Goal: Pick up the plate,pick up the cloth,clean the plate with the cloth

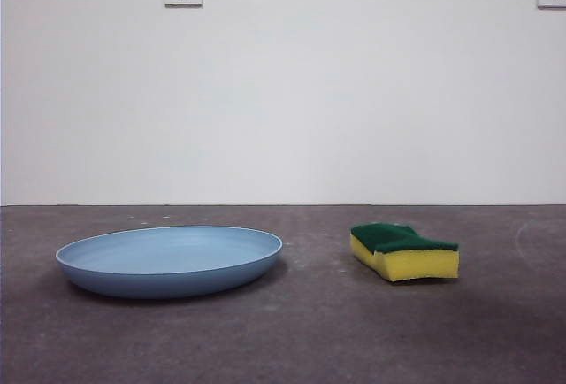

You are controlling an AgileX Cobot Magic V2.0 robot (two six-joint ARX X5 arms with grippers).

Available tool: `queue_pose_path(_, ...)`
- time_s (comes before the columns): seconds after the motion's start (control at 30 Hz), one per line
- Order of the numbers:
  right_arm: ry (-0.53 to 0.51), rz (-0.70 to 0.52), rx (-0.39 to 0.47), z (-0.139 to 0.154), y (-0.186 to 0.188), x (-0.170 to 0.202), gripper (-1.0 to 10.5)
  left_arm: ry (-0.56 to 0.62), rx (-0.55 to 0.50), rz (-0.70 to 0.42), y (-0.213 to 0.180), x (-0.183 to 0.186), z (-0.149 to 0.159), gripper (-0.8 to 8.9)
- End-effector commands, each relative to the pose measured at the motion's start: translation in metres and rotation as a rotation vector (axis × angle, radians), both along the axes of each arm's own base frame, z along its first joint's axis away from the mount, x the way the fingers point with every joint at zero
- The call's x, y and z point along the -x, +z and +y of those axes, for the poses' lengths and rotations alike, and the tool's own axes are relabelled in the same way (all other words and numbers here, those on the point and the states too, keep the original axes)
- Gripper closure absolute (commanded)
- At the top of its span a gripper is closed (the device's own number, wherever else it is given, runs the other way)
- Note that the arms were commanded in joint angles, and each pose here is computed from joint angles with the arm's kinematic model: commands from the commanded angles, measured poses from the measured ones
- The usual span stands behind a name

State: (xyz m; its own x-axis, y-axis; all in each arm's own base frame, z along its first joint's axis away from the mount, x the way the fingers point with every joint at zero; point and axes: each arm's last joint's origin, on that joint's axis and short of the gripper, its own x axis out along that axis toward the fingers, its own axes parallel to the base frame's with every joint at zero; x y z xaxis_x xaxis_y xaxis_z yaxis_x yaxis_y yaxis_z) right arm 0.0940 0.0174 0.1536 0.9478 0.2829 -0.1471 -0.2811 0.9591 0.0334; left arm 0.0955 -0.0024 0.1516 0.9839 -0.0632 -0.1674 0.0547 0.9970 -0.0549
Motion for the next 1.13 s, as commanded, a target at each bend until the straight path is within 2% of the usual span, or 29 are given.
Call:
queue_pose_path(0.03, 0.000, 0.017, -0.008, 0.000, -0.004, 0.000, 9.5, 0.005, 0.006, 0.010, -0.004, -0.001, 0.000, 8.16)
queue_pose_path(0.23, -0.005, 0.024, -0.043, 0.000, -0.004, 0.000, 9.5, 0.005, 0.006, 0.009, -0.004, -0.001, 0.000, 8.17)
queue_pose_path(0.43, -0.035, 0.091, -0.288, 0.000, -0.002, 0.000, 9.5, -0.040, 0.052, 0.001, -0.002, 0.000, -0.001, 8.19)
queue_pose_path(0.5, -0.042, 0.095, -0.339, 0.000, 0.002, 0.000, 9.5, -0.062, 0.073, -0.009, 0.003, 0.000, -0.002, 8.19)
queue_pose_path(0.7, -0.045, 0.090, -0.406, 0.000, 0.027, 0.002, 9.6, -0.062, 0.127, -0.007, 0.026, 0.007, -0.002, 8.19)
queue_pose_path(0.83, -0.025, 0.115, -0.410, 0.001, 0.050, 0.000, 9.6, -0.075, 0.162, 0.020, 0.049, 0.013, -0.003, 8.19)
queue_pose_path(1.03, -0.042, 0.220, -0.377, 0.003, 0.086, -0.010, 9.6, -0.102, 0.189, 0.051, 0.084, 0.013, -0.004, 8.19)
queue_pose_path(1.13, 0.011, 0.284, -0.350, 0.005, 0.104, -0.018, 9.6, -0.143, 0.193, 0.083, 0.100, 0.008, -0.005, 8.19)
